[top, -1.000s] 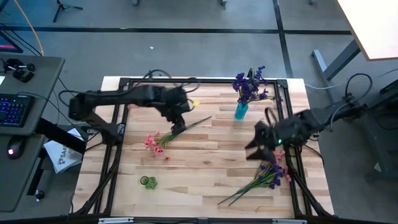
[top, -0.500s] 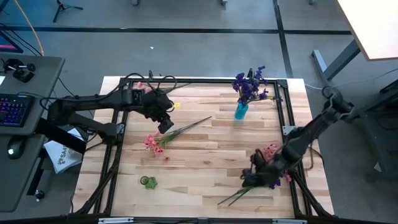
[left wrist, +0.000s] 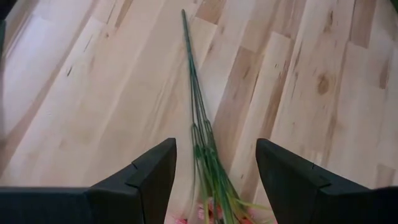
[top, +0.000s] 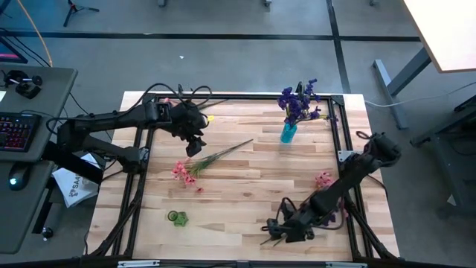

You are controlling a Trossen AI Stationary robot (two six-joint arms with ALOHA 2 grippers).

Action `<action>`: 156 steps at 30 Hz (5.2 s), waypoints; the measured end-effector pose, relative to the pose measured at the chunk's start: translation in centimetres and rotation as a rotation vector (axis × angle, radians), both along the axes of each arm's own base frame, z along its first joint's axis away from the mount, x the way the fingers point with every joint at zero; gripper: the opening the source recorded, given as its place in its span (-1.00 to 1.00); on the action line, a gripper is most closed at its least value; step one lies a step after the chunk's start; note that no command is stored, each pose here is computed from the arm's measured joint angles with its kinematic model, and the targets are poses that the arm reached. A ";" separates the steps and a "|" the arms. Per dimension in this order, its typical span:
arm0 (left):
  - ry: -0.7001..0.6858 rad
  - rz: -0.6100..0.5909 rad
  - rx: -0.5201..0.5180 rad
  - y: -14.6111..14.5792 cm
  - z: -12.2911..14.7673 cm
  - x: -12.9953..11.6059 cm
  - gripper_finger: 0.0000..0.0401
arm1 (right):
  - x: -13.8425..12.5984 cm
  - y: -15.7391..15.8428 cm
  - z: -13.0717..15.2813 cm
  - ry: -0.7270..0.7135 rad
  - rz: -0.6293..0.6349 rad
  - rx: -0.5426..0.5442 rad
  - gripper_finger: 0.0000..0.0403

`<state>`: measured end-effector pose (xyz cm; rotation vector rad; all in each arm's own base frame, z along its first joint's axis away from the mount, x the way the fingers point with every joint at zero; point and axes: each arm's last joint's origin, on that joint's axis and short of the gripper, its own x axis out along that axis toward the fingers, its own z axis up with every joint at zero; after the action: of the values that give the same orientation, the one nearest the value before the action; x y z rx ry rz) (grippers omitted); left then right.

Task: Sort flowers into vase by color
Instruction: Put the violet flowers into the blue vase

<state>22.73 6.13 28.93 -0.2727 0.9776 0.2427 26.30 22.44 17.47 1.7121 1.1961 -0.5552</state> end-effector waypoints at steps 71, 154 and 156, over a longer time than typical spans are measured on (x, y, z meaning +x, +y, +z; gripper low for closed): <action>-0.037 0.150 -0.068 0.3 0.1 0.1 0.04 | 1.5 -8.4 -0.2 0.154 0.907 -0.709 0.51; -0.768 0.417 -1.354 -8.6 6.7 -1.6 0.04 | 11.9 -16.4 25.2 -0.508 1.842 -2.233 -0.99; -0.747 0.438 -1.365 -8.7 6.3 -1.0 0.04 | 12.1 -16.4 25.0 -0.482 1.879 -2.245 -0.99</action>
<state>21.78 -2.54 35.23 -1.7013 0.1774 -0.1785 38.41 6.06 42.47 -1.2172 0.5092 0.0486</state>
